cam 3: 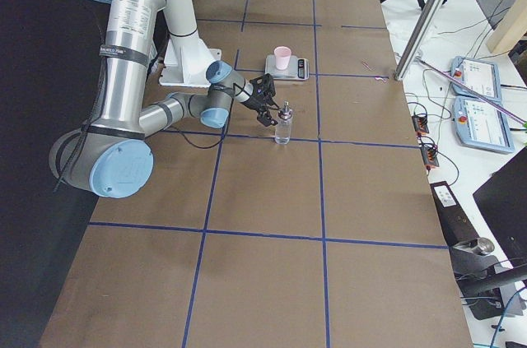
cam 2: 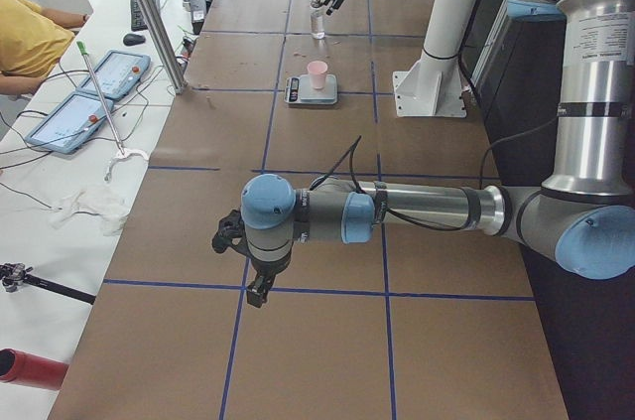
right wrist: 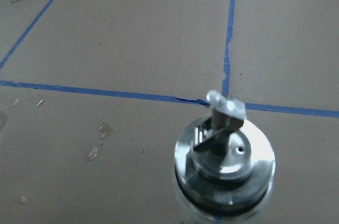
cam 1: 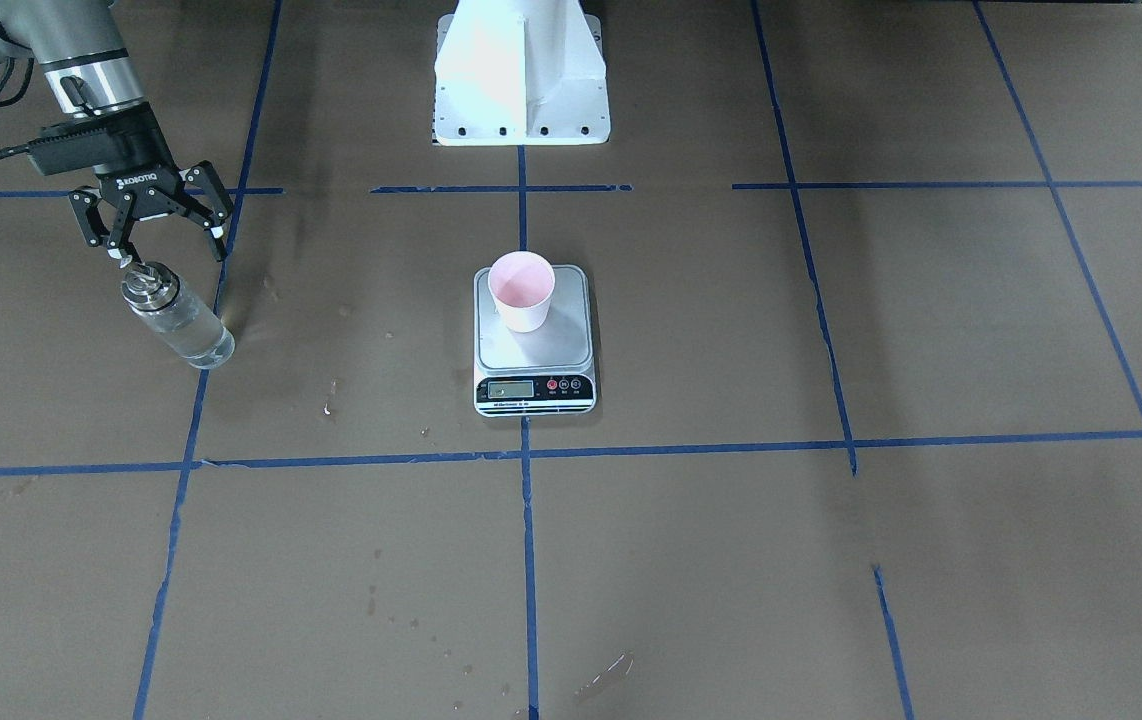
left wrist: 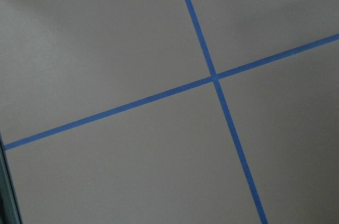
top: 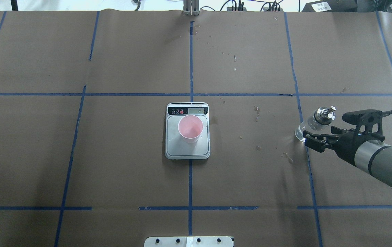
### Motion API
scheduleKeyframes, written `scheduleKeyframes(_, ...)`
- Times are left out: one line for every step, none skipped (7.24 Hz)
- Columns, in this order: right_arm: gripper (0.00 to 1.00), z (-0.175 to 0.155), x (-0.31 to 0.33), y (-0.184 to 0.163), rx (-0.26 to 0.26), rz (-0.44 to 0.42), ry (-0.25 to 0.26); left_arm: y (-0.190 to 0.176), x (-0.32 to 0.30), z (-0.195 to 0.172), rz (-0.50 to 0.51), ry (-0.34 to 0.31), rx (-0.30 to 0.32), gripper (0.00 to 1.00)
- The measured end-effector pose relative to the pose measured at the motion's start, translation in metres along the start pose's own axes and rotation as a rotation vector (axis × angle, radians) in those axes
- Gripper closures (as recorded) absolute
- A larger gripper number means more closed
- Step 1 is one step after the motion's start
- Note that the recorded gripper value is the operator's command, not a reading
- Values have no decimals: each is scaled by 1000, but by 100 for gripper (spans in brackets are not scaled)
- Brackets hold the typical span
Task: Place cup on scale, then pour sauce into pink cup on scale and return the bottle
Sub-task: 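Reach the right gripper to the glass sauce bottle and grasp it, then lift the sauce bottle with the right gripper toward the pink cup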
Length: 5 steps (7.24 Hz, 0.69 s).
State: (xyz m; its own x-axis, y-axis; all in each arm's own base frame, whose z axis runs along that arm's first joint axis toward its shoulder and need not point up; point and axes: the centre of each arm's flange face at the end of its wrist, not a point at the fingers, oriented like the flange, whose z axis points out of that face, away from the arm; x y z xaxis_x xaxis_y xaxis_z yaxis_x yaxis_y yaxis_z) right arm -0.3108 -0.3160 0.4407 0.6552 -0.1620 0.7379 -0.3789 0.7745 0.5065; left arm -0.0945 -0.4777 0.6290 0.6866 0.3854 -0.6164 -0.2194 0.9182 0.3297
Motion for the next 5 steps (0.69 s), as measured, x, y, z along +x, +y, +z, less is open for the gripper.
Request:
scheduleKeyframes(0,9,5,6,15,-8,12,-3,4,3,14,2,-1,0)
scheduleKeyframes(0,18,9,11,26,-16,27,-5,7,3,23,2,0,0)
scheduleKeyframes(0,27,12,17,37,-23,40,-7,9,2,28,2,2,0)
scheduleKeyframes(0,36,11,21,48,-27,48,-7,10,2,30,1,3,0)
scheduleKeyframes(0,44,10,23,60,-29,54,-8,10,1,32,1,4,0)
